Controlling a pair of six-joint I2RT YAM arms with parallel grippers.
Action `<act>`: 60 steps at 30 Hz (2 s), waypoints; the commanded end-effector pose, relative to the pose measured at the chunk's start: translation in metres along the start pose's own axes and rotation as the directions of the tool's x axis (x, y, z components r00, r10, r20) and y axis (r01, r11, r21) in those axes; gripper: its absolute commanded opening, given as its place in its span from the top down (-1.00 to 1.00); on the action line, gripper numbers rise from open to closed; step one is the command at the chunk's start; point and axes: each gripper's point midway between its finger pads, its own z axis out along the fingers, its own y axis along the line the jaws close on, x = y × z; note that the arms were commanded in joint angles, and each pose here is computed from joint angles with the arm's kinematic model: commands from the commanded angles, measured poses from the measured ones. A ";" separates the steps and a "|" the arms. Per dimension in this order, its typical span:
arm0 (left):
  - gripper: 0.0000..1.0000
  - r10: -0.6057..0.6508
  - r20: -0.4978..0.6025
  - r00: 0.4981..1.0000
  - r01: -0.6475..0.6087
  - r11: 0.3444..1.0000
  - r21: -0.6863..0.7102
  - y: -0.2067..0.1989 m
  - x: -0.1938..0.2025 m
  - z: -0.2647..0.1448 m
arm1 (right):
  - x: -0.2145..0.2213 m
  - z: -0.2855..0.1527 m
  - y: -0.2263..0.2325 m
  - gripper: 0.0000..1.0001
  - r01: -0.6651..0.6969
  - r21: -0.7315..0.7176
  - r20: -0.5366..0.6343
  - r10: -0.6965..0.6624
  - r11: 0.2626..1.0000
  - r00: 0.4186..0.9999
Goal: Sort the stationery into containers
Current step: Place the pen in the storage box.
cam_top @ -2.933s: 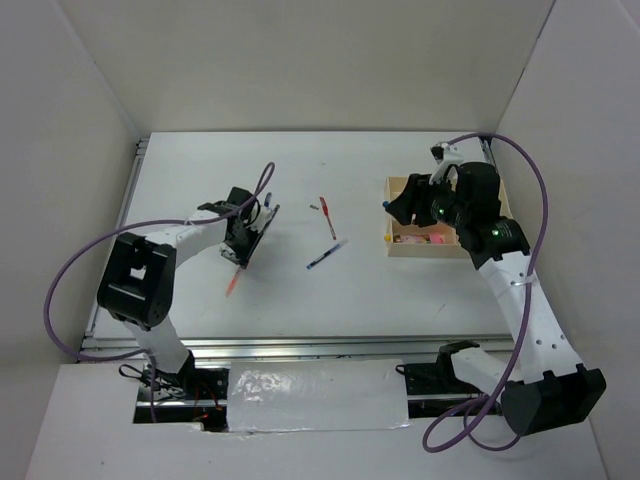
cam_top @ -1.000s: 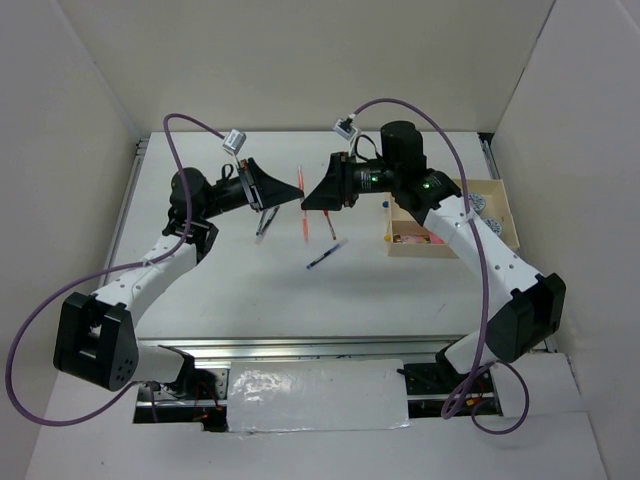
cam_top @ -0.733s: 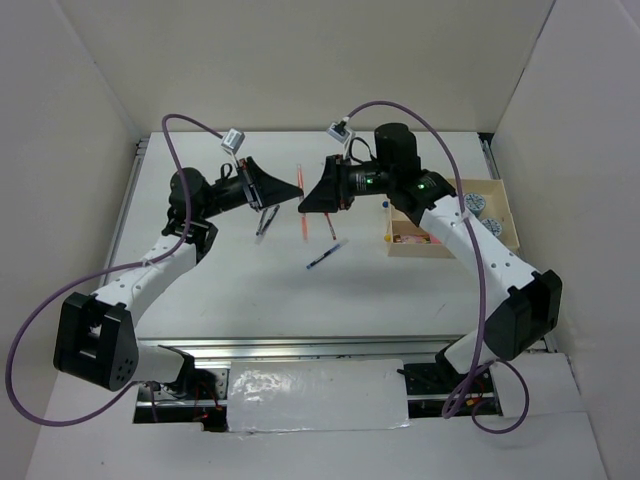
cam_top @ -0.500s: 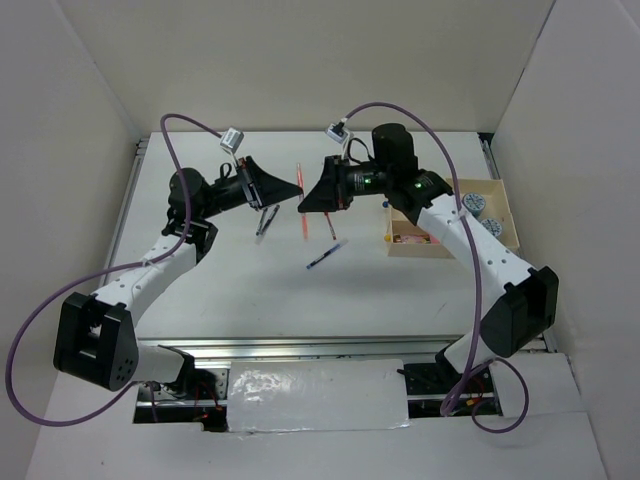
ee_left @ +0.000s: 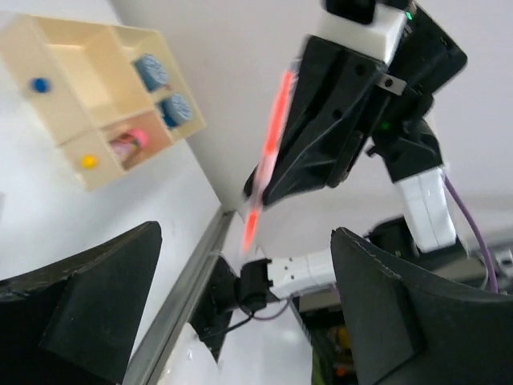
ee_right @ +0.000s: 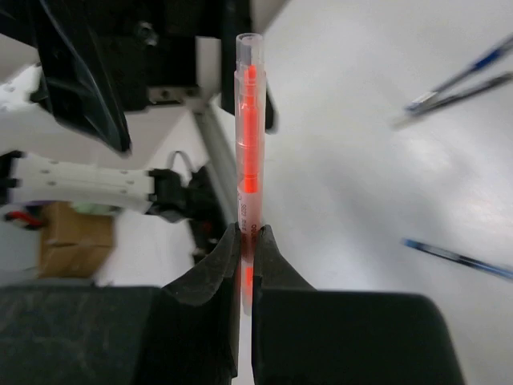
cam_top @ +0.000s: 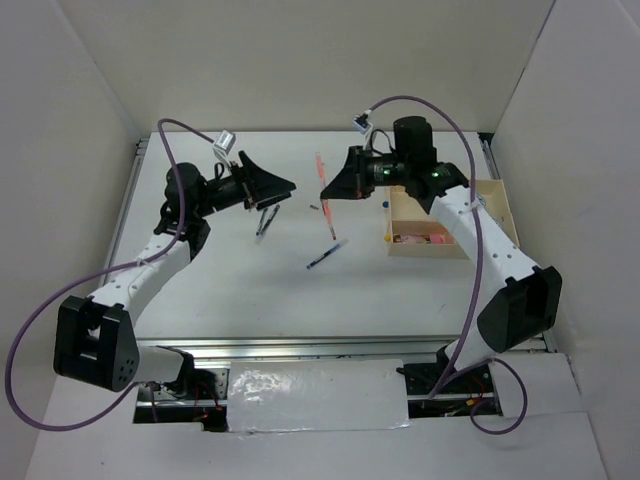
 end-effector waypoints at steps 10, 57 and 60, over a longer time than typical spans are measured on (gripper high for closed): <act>-0.99 0.279 -0.103 0.955 -0.296 0.851 -0.435 0.091 -0.071 -0.057 | -0.019 -0.183 -0.227 1.00 0.719 0.571 -0.559 -0.454 0.395 0.694; 0.08 0.216 -0.510 0.832 -0.554 0.301 -0.776 0.311 -0.084 -0.031 | 0.058 -0.167 -0.397 0.14 0.825 0.364 -0.872 -0.154 0.432 0.466; 0.12 0.213 -0.526 0.823 -0.567 0.275 -0.776 0.324 -0.086 -0.022 | 0.052 -0.168 -0.389 0.09 0.807 0.396 -0.852 -0.152 0.439 0.500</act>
